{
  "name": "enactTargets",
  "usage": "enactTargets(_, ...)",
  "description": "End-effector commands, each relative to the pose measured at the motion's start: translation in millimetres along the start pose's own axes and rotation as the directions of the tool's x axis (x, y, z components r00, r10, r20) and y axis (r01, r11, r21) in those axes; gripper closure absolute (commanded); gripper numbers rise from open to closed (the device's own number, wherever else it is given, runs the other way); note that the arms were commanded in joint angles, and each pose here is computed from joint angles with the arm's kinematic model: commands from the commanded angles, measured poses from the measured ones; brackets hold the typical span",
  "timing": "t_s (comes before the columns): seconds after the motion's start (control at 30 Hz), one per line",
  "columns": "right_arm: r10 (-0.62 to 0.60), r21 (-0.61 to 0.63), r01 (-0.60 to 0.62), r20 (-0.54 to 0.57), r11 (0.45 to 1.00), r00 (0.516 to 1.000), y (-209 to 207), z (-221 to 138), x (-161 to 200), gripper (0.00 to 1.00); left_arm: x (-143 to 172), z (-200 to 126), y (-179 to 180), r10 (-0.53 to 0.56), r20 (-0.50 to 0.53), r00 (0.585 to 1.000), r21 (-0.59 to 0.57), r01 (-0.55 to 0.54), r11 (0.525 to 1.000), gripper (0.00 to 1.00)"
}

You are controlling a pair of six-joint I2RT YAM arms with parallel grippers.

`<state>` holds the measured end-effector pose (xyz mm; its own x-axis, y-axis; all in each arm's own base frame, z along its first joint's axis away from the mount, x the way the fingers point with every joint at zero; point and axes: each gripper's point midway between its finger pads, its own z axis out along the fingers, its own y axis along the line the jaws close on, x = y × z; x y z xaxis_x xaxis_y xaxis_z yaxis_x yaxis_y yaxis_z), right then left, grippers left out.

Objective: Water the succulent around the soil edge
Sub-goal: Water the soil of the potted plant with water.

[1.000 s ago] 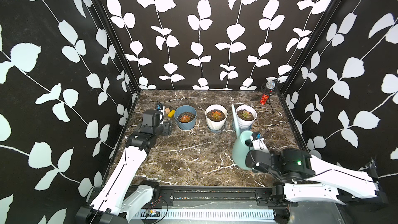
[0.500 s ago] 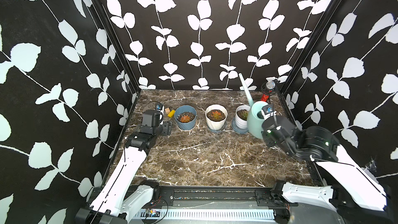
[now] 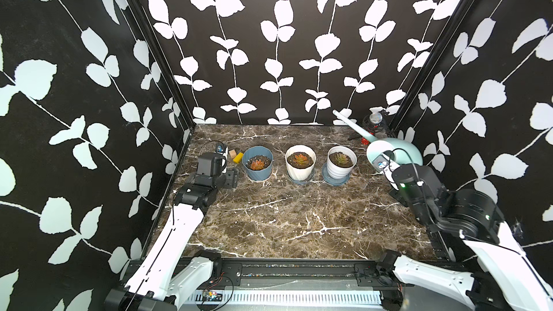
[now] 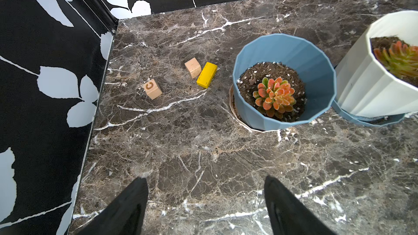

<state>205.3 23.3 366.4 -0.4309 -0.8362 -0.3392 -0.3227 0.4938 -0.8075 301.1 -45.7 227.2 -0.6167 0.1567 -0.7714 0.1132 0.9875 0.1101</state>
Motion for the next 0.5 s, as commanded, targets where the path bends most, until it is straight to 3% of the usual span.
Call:
enactTargets(0.0,-0.104,0.091,0.111,-0.079,0.990,0.991,-12,13,4,1.00,2,-3,1,0.011,0.003,1.000,-0.003,-0.011,1.000,0.17)
enactTargets(0.47,-0.222,-0.034,0.222,-0.274,0.975,0.936,10,64,31,1.00,3,-2,2,0.007,-0.001,1.000,0.000,-0.007,1.000,0.17)
